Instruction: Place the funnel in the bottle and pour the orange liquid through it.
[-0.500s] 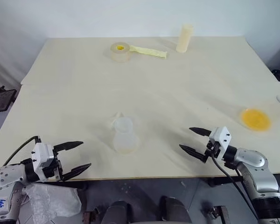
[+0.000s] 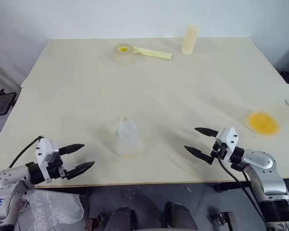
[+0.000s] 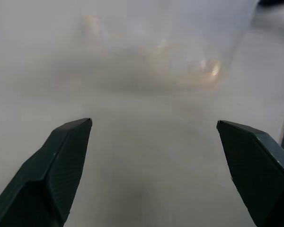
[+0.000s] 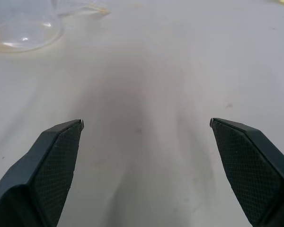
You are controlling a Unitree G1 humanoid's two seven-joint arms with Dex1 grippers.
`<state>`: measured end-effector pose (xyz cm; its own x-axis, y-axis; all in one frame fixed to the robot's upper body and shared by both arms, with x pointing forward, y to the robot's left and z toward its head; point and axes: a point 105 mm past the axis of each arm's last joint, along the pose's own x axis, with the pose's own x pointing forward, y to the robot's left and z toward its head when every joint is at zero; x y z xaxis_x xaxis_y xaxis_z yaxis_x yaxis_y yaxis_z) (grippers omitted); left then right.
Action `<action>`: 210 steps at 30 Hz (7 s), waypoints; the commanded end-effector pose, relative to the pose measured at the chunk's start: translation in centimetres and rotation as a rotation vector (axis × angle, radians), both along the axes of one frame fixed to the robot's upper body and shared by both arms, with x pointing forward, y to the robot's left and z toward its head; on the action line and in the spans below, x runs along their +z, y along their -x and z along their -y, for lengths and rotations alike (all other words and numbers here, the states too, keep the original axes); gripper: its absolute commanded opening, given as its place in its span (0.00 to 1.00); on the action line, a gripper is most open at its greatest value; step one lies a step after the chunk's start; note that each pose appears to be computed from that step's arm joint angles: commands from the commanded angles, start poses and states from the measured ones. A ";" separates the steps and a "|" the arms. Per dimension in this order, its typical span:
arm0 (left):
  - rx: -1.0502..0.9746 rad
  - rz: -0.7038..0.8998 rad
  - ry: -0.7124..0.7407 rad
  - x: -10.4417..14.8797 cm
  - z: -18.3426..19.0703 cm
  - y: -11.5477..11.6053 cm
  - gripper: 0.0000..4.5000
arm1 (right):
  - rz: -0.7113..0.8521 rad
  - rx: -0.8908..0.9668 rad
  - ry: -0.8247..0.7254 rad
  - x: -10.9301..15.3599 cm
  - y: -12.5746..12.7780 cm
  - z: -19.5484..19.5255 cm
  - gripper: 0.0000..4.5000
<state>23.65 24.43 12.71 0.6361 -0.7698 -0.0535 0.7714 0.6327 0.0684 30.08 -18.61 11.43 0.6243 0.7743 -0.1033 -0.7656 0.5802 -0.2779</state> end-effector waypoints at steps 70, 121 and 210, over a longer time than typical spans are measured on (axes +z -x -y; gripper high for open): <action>-0.617 0.325 -0.086 9.0 21.7 -12.5 0.52 | 0.082 0.123 -0.146 7.4 2.7 1.0 1.00; -0.479 0.256 -0.090 8.6 20.2 -14.5 1.00 | 0.113 0.076 -0.152 7.4 2.1 1.1 1.00; -0.148 0.286 -0.432 3.3 8.2 -14.7 0.01 | 0.038 0.313 -0.193 5.8 6.0 -4.5 1.00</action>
<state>38.16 16.42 14.49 0.5633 -0.7867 -0.2525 0.7776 0.4014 0.4839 24.11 -13.82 16.29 0.3564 0.9335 0.0406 -0.9144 0.3574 -0.1902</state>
